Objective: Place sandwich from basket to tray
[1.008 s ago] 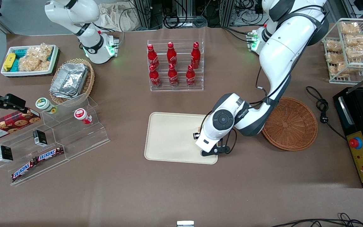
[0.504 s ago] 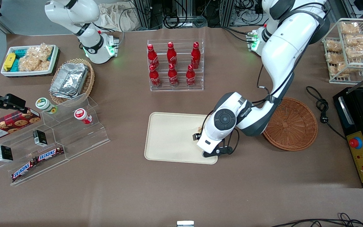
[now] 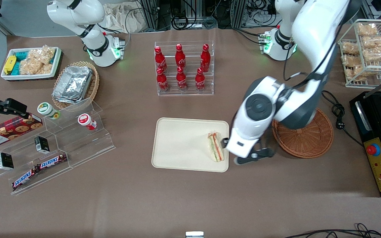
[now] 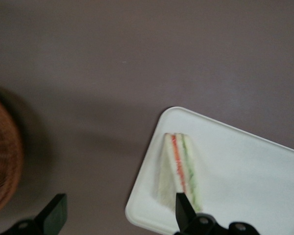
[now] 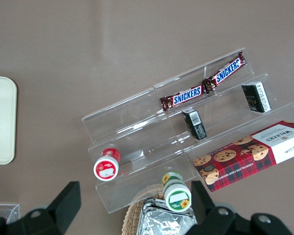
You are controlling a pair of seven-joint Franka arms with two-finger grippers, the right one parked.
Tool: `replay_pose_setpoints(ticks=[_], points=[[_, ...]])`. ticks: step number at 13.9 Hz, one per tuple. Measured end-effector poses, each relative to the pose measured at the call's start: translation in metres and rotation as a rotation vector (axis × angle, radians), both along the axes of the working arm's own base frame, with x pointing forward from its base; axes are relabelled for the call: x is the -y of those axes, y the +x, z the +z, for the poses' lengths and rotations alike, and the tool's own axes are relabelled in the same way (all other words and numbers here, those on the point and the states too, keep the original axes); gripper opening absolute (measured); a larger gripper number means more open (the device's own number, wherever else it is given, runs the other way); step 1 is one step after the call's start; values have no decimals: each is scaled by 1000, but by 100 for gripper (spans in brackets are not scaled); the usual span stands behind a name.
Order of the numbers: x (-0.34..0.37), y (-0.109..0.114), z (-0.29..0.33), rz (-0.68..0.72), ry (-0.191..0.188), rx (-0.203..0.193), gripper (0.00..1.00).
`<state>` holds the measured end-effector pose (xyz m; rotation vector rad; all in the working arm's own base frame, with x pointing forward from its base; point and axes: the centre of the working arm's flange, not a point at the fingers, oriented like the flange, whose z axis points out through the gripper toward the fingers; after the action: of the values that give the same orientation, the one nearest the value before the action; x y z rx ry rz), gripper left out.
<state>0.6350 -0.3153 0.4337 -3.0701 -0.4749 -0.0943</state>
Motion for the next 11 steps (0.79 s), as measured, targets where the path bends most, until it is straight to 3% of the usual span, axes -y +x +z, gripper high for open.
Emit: replay_pose_setpoints(ticks=[4, 8, 11], points=[[-46, -8, 50, 70, 38, 5, 100], [-84, -13, 57, 51, 6, -37, 100], [-121, -29, 73, 6, 14, -47, 100]])
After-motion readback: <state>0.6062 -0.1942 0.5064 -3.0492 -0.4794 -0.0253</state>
